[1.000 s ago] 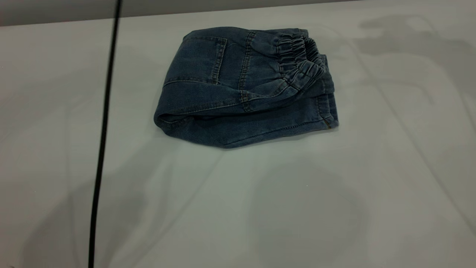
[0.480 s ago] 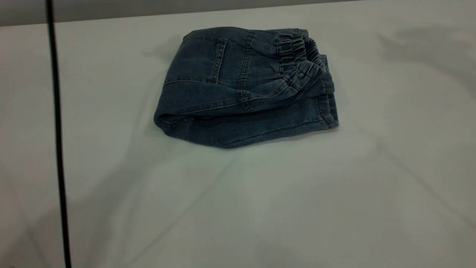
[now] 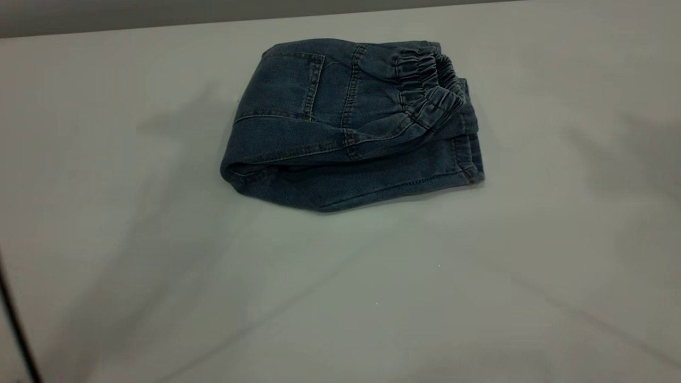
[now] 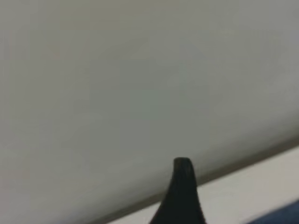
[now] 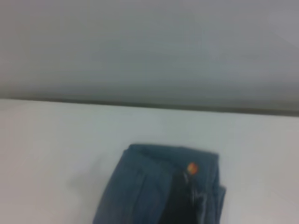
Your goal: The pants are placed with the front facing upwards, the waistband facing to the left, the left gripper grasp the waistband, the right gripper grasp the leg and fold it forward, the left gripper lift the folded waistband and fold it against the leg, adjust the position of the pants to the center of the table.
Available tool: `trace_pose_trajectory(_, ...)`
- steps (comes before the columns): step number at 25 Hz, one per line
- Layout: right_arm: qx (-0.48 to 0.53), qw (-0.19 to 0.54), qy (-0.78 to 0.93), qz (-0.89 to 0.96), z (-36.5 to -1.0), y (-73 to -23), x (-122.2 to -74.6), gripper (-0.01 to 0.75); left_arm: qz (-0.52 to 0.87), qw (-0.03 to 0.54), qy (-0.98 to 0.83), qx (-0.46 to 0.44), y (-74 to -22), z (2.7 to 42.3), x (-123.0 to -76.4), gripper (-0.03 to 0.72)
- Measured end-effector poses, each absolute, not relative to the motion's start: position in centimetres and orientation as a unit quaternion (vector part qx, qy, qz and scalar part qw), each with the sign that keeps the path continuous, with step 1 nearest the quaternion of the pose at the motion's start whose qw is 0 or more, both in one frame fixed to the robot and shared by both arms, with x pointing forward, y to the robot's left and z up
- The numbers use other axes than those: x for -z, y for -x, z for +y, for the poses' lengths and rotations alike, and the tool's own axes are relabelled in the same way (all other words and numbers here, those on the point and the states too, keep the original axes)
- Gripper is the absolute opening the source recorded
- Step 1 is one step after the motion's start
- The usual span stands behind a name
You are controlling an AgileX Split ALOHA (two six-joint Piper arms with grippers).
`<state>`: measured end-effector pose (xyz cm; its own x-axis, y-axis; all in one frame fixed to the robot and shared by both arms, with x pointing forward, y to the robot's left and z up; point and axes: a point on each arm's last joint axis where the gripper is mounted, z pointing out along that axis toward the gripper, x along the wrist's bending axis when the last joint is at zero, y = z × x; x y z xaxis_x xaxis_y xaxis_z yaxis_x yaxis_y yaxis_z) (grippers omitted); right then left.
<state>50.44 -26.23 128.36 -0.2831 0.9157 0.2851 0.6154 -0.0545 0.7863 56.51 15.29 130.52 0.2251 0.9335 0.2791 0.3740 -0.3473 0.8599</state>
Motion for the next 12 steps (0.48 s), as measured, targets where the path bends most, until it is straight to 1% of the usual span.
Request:
trace_pose_trajectory(3,-0.445,0.175,-0.565,0.672,-26.2,-46.6,-128.2,0.514,0.466,0.385,-0.685,-0.407,-52.9,16.9,-133.3,0.564)
trace_pose_trajectory(6,-0.452,0.162,-0.559,0.676,-25.9,-43.7,-127.4,0.514,0.470,0.421,-0.669,-0.392,-49.3,18.6,-135.1,0.564)
trace_pose_trajectory(9,-0.458,0.148,-0.544,0.687,-25.6,-41.5,-126.3,0.514,0.471,0.446,-0.663,-0.375,-45.8,20.2,-136.0,0.564)
trace_pose_trajectory(12,-0.463,0.131,-0.533,0.696,-25.3,-40.0,-125.1,0.514,0.467,0.458,-0.669,-0.353,-42.4,21.6,-135.8,0.564)
